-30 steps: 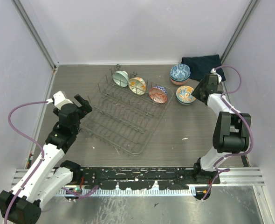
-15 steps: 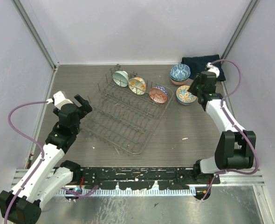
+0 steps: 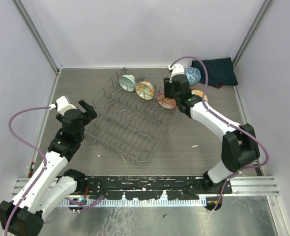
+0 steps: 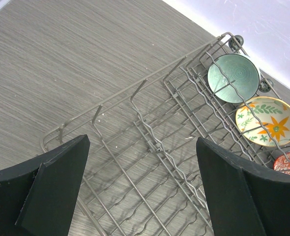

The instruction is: Unload the bowls from the dish rack

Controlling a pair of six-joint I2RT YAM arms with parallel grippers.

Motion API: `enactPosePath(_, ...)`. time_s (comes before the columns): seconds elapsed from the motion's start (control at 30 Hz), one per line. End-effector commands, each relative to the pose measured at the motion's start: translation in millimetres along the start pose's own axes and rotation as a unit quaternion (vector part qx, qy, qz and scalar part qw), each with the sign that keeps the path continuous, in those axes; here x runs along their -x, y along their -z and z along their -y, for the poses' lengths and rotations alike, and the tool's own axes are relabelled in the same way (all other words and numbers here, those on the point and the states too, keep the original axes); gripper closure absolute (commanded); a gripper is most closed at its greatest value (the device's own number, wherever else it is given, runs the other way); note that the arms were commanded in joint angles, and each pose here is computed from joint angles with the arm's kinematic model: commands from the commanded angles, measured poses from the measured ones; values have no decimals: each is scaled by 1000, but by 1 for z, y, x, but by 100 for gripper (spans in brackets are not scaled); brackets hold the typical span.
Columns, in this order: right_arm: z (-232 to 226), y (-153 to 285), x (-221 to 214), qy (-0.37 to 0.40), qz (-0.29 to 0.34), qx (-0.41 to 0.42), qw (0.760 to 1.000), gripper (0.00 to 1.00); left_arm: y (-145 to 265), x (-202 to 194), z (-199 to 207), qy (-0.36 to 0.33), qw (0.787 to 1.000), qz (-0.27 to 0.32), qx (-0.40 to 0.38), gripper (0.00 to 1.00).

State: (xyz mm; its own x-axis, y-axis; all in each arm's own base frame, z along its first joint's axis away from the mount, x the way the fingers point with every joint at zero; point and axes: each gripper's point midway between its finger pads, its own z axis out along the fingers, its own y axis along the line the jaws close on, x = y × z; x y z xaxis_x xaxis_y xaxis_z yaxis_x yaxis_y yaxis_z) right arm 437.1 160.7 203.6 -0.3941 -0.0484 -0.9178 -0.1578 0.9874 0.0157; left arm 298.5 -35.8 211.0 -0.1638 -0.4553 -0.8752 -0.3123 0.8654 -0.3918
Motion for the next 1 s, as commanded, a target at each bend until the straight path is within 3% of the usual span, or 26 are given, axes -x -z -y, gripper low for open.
enactPosePath(0.0, -13, -11, 23, 74, 39, -43, 996, 48, 1, 10, 5, 7, 1000, 16, -8, 2)
enactPosePath(0.2, -31, -23, 9, 167, 35, -90, 981, 49, 0, 10, 5, 6, 1000, 16, -8, 2)
enactPosePath(0.97, -5, -49, -32, 247, -15, -191, 950, 52, -4, 6, 4, -1, 1000, 11, -1, 2)
